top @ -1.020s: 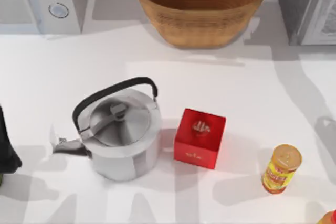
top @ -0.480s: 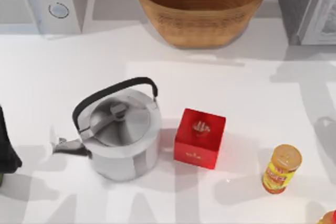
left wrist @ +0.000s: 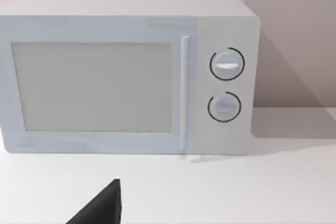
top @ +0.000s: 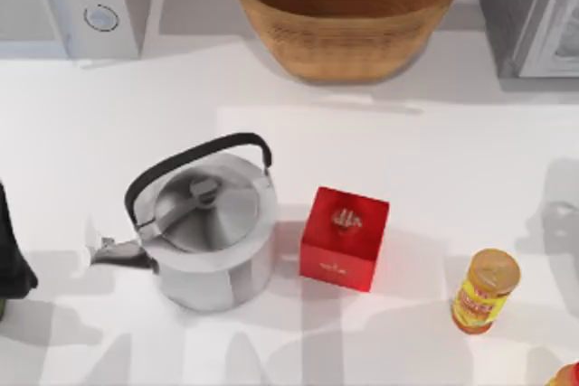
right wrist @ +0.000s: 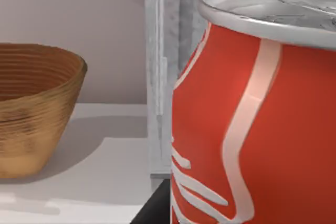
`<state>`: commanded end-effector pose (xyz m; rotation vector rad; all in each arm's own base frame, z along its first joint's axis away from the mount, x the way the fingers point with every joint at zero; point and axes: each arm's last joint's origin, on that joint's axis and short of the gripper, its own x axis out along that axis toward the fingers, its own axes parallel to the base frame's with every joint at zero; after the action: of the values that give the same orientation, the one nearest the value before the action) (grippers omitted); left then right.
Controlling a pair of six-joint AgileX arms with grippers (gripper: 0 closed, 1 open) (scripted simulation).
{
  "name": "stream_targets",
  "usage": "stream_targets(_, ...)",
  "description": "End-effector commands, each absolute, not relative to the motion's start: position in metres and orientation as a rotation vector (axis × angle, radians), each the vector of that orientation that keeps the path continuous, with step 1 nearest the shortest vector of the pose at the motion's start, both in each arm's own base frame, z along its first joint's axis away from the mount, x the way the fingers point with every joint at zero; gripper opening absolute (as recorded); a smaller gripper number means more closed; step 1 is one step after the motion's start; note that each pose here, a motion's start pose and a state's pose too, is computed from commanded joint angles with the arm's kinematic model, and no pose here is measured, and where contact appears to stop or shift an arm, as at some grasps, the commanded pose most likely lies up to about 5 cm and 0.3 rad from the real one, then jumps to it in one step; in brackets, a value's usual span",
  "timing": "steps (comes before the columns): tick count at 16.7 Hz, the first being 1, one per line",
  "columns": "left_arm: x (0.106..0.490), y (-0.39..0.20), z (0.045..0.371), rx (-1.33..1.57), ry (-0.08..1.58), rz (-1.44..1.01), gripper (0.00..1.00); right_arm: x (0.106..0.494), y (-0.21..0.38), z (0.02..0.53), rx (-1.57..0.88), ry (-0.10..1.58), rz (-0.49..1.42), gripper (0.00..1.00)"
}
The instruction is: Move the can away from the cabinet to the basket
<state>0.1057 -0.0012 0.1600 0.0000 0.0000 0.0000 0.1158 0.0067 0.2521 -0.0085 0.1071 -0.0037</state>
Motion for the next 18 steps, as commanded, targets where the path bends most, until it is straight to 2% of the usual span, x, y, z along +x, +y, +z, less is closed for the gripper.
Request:
stream_targets(3,0.106,-0.001,0.160,0.000,0.000,0.000,1.00,0.108,0.002,0.199,-0.001,0.064,-0.002,0.00)
stream_targets(7,0.106,-0.001,0.160,0.000,0.000,0.000,1.00,0.106,-0.001,0.163,0.000,0.007,0.000,0.00)
stream_targets(14,0.106,-0.001,0.160,0.000,0.000,0.000,1.00,0.106,-0.001,0.157,0.002,0.016,0.002,0.00)
stream_targets(18,0.106,-0.001,0.160,0.000,0.000,0.000,1.00,0.109,0.002,0.181,0.001,-0.003,0.005,0.00)
